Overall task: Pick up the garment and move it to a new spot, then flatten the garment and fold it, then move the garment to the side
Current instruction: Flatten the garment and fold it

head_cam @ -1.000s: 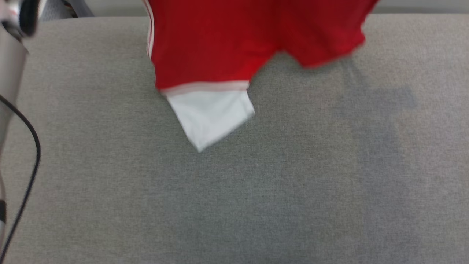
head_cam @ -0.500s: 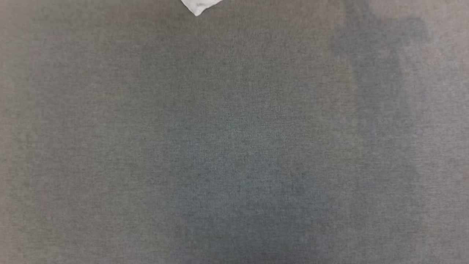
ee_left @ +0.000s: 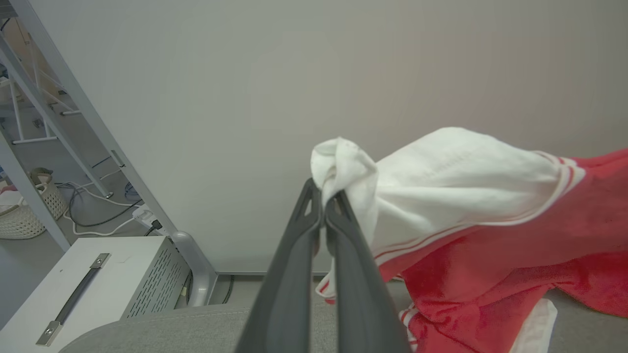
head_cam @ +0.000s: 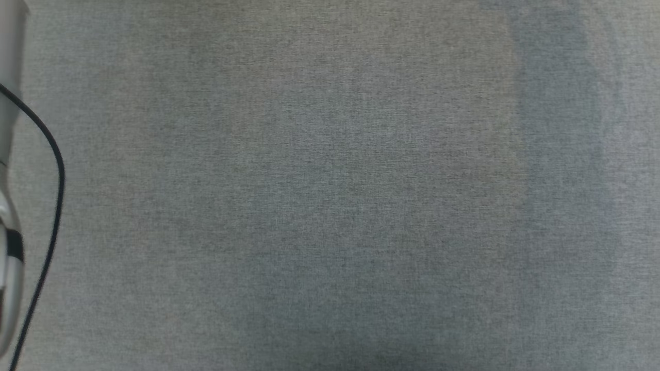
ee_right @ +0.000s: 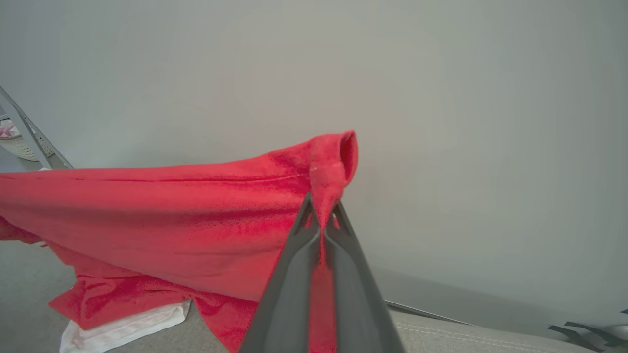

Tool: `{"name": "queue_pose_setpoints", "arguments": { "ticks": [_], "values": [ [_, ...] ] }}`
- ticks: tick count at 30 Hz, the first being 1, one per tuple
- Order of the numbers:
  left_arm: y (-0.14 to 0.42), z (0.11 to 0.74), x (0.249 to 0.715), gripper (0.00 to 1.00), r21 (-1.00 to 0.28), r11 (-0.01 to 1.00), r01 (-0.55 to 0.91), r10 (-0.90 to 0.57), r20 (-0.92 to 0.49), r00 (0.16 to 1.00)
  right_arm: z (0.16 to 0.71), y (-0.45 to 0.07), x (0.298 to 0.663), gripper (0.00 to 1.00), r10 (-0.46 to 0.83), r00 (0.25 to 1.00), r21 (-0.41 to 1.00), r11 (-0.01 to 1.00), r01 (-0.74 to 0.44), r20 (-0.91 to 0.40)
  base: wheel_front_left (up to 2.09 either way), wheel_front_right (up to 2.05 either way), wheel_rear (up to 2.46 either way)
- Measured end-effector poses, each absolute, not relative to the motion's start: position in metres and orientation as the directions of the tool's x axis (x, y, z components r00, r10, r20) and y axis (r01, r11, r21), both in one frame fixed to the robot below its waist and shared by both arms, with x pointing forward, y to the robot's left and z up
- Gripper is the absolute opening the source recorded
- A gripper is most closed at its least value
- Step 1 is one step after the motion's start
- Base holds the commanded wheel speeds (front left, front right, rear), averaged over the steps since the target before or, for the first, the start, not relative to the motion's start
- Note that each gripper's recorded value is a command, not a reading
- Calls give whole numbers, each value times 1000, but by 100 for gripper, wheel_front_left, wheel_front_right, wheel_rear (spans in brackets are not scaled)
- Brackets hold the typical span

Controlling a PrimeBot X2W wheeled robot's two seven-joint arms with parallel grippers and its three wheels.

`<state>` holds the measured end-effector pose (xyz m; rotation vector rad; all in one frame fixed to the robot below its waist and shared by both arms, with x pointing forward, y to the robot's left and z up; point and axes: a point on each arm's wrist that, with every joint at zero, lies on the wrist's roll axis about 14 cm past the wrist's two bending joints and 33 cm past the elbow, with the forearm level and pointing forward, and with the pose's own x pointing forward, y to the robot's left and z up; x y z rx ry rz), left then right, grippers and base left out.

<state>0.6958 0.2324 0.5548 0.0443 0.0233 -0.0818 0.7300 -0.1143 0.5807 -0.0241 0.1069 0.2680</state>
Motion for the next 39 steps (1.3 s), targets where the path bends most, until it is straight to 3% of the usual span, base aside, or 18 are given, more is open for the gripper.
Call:
{"name": "queue_pose_setpoints", "arguments": {
  "ticks": [8, 15, 39],
  "values": [
    [244, 481, 649, 0, -74, 996, 45, -56, -154, 987, 493, -114, 695, 0, 295, 921, 41, 955, -294, -254, 0, 0, 0],
    [238, 410, 568, 0, -165, 986, 21, -71, -307, 949, 414, -138, 622, 0, 284, 862, 88, 958, -273, -419, 0, 0, 0],
    [238, 406, 356, 0, -236, 969, -80, -24, -411, 911, 403, -189, 417, 0, 271, 812, 209, 960, -188, -517, 0, 0, 0]
  ]
}}
